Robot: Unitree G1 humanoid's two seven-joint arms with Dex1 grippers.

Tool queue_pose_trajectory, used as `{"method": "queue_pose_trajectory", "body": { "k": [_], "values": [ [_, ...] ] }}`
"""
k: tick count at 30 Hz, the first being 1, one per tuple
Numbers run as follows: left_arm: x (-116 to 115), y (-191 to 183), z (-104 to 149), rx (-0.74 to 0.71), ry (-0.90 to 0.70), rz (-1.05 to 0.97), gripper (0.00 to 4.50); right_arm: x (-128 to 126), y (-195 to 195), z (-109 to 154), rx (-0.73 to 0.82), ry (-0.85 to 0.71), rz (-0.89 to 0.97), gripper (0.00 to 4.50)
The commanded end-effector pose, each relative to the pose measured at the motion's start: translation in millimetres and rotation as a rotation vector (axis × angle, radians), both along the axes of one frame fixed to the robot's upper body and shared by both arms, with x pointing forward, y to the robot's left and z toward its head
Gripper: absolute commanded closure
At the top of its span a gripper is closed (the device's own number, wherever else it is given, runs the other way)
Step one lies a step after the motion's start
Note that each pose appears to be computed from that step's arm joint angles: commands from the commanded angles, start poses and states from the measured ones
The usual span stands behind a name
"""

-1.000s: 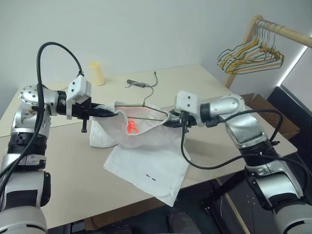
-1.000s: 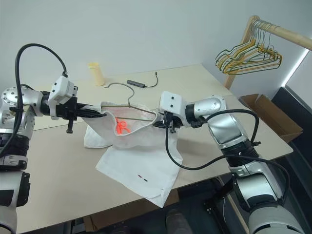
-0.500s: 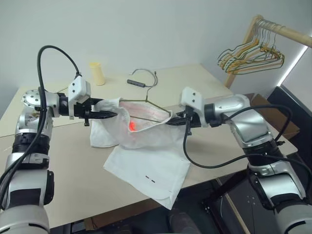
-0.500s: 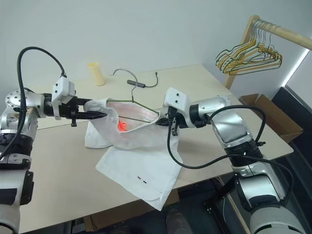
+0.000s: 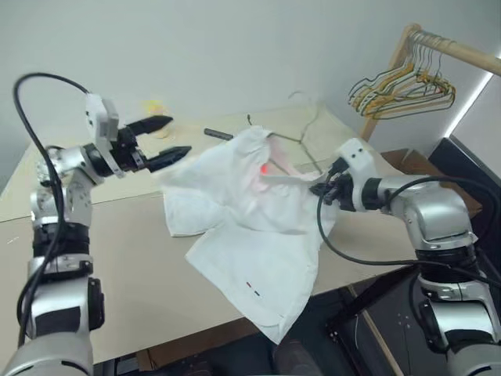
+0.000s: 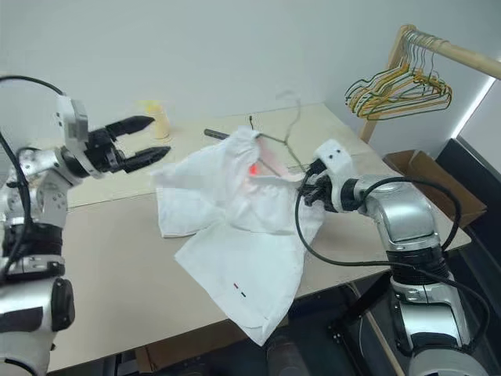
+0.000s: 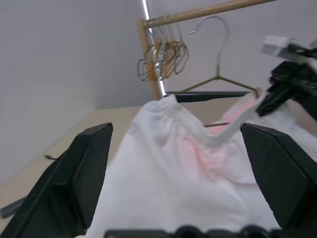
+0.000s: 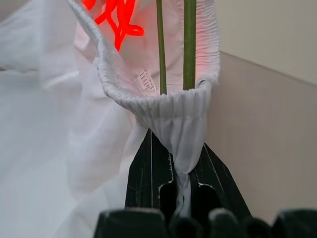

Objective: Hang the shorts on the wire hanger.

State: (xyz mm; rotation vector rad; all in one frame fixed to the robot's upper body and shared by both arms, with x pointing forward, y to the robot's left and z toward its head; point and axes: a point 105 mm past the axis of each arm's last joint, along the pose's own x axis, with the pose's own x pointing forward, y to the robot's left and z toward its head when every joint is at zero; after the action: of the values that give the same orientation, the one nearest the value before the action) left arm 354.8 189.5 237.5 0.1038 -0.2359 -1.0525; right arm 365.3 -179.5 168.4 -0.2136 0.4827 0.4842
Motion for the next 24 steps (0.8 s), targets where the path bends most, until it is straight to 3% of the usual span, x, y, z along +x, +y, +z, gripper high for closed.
{"method": "queue_pose_trajectory", "body": {
  "k": [1,10,16,24],
  "values": [
    [-18.6,-16.8,22.9,-0.079,-0.064,-0.071,0.03,3.9,-32.2,7.4,-0.047,0.021,-0.248,4.50],
    [-34.3,-30.8,21.6,-0.210,-0.050,-0.076,0.03,3.6,-90.6,0.8,-0.011,0.100,-0.822,4.50],
    [-45.7,-37.2,22.9,-0.227,-0.067,-0.111,0.03,2.3,-122.0,27.7,-0.065,-0.055,-1.105,4.50],
    [-54.1,-40.9,27.5,-0.249,-0.086,-0.116,0.03,-4.0,-149.7,61.5,-0.114,-0.217,-1.338,4.50]
  ]
}}
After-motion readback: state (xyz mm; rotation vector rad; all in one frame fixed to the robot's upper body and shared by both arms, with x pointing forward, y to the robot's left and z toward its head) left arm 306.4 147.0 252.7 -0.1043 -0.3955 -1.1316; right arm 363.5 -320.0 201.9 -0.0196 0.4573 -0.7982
